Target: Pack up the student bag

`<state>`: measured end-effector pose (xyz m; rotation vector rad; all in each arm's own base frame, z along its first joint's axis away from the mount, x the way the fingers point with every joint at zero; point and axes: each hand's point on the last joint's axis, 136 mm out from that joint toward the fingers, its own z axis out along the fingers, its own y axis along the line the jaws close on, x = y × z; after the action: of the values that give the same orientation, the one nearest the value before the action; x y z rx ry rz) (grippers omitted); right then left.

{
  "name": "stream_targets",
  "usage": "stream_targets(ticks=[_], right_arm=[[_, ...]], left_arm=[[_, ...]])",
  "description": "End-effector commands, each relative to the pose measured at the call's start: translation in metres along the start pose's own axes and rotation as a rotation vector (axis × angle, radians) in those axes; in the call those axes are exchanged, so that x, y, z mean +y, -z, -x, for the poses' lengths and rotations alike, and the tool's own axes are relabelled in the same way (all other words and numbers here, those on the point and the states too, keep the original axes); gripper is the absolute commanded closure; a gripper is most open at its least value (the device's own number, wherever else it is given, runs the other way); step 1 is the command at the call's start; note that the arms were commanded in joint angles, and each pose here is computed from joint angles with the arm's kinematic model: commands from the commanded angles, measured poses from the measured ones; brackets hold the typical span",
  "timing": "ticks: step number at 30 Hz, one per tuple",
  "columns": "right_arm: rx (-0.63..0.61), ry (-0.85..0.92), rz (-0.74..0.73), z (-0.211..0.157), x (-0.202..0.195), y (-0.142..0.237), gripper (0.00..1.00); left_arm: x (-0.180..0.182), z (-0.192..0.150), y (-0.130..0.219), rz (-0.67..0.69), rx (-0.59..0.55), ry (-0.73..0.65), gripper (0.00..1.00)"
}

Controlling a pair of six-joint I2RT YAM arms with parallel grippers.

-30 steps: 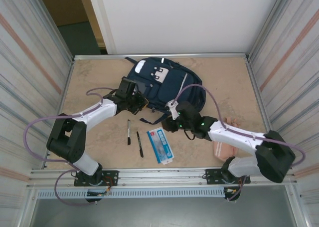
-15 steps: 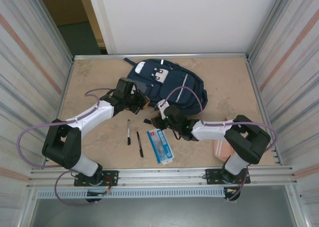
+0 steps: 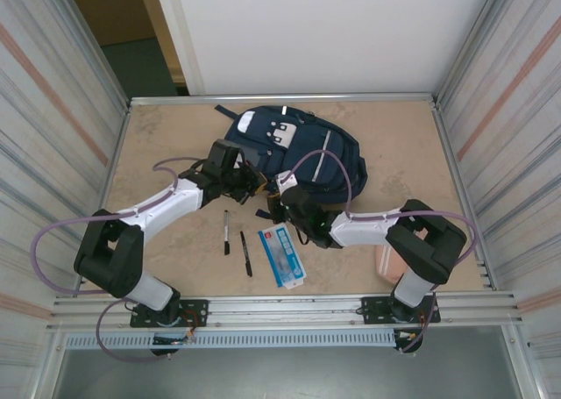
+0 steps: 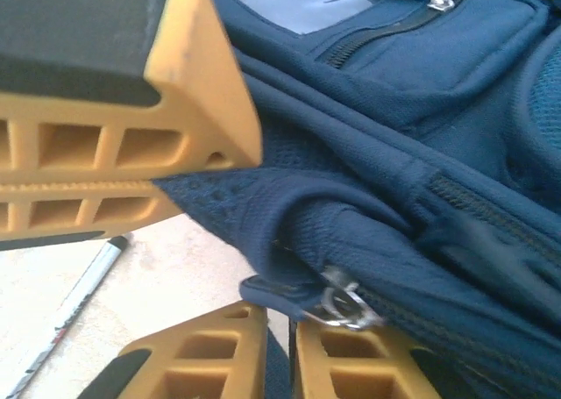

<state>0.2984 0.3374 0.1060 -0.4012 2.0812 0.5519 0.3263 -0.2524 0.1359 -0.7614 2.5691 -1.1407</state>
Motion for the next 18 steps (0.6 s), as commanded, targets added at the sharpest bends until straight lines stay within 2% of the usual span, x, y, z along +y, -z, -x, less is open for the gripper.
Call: stream_targets(ticks=[1, 4, 8, 12, 13, 15, 18], right_arm=[[0.052, -0.141, 0.058, 0.009, -0.005, 0.012, 0.93], [0.175, -0.222, 0.136, -0.001, -0.007, 0.023, 0.97], [0.268, -0.271, 0.267, -0.005, 0.001, 0.035, 1.0], [0.345, -0.308, 0.311, -0.004, 0.0, 0.043, 1.0], [0.353, -0.315, 0.306, -0.004, -0.002, 0.043, 0.96], [0.356, -0.289, 0.265, -0.006, -0.005, 0.042, 0.68], [0.306, -0.144, 0.163, -0.006, -0.002, 0.041, 0.62]], left_arm=[[-0.021, -0.01, 0.014, -0.082, 0.019, -0.04, 1.0], [-0.016, -0.009, 0.011, -0.069, 0.013, -0.039, 1.0], [-0.017, -0.009, 0.008, -0.067, 0.02, -0.054, 1.0], [-0.018, -0.007, 0.008, -0.066, 0.008, -0.047, 1.0], [-0.018, -0.007, 0.008, -0.064, 0.008, -0.05, 1.0], [-0.017, -0.007, 0.009, -0.06, 0.008, -0.043, 1.0], [-0.018, -0.011, 0.01, -0.079, 0.011, -0.022, 1.0]])
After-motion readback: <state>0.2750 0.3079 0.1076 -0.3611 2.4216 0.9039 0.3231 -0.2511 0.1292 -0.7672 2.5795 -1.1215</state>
